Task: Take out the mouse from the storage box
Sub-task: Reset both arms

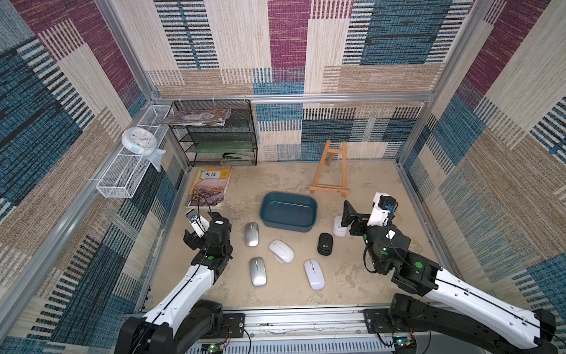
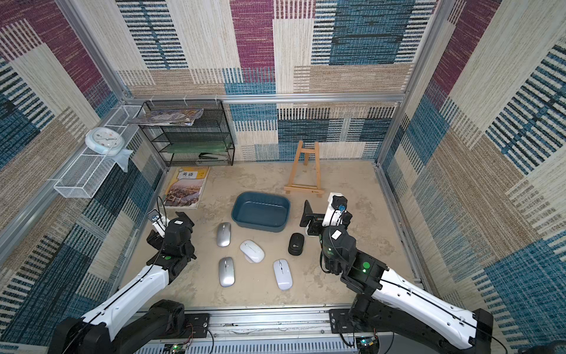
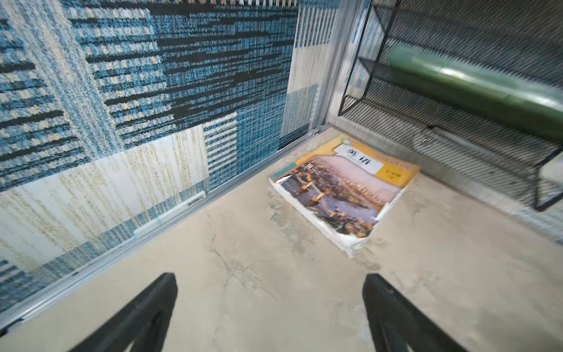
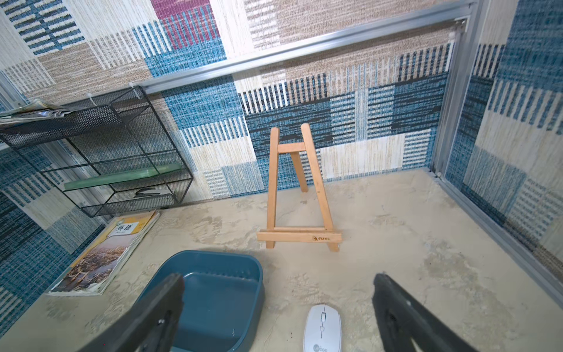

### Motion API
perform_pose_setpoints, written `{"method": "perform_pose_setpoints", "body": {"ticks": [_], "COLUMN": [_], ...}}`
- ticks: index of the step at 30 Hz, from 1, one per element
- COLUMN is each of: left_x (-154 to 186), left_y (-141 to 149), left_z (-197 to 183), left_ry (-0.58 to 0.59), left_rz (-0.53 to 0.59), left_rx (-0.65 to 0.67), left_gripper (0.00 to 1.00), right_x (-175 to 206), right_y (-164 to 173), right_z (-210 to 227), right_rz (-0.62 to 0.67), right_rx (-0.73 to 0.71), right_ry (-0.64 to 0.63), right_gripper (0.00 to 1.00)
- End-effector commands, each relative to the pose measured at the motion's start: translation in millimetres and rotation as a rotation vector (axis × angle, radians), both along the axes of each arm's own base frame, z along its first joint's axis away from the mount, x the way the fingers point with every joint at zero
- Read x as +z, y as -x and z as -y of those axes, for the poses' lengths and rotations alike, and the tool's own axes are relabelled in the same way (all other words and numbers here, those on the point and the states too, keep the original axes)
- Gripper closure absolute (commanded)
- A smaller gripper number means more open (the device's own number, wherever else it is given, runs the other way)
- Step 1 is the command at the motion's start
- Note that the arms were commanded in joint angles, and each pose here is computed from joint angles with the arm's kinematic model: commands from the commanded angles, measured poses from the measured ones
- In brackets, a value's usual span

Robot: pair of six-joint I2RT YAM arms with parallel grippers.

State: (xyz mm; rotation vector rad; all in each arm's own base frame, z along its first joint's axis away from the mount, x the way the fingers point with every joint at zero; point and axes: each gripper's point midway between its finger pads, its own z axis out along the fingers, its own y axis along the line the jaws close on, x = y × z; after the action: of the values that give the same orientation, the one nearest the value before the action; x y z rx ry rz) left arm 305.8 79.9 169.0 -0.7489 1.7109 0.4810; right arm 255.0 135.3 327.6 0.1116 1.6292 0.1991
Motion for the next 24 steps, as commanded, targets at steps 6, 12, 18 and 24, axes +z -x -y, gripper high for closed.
{"method": "perform_pose_setpoints", "body": {"ticks": [6, 12, 18, 24], "left_x": [-36.2, -42.6, -54.0, -70.7], "left_y": [-53.6, -65.9, -73.3, -81.4], "left_z": [23.9, 42.4, 41.5, 35.8], "left_ry": [-0.158, -0.137, -0.124, -0.099], "left_rz": [-0.107, -0.064, -0.081, -0.1], "left_rx": [-0.296, -0.442, -0.449, -0.447], "left_gripper": [0.01, 0.01, 0.01, 0.01], "right_x": [10.0, -1.7, -36.6, -85.4], "right_y": [-13.3, -42.5, -77.8, -108.6], "right_z": [29.4, 52.7, 83.5, 122.6], "right_rz": [0.084, 0.076, 0.012, -0.064], "right_rx": [-0.147, -0.232, -0.356, -0.445], "right_ry": [0.188, 0.236, 0.336, 0.364], "right_gripper": [0.01, 0.01, 0.01, 0.01]}}
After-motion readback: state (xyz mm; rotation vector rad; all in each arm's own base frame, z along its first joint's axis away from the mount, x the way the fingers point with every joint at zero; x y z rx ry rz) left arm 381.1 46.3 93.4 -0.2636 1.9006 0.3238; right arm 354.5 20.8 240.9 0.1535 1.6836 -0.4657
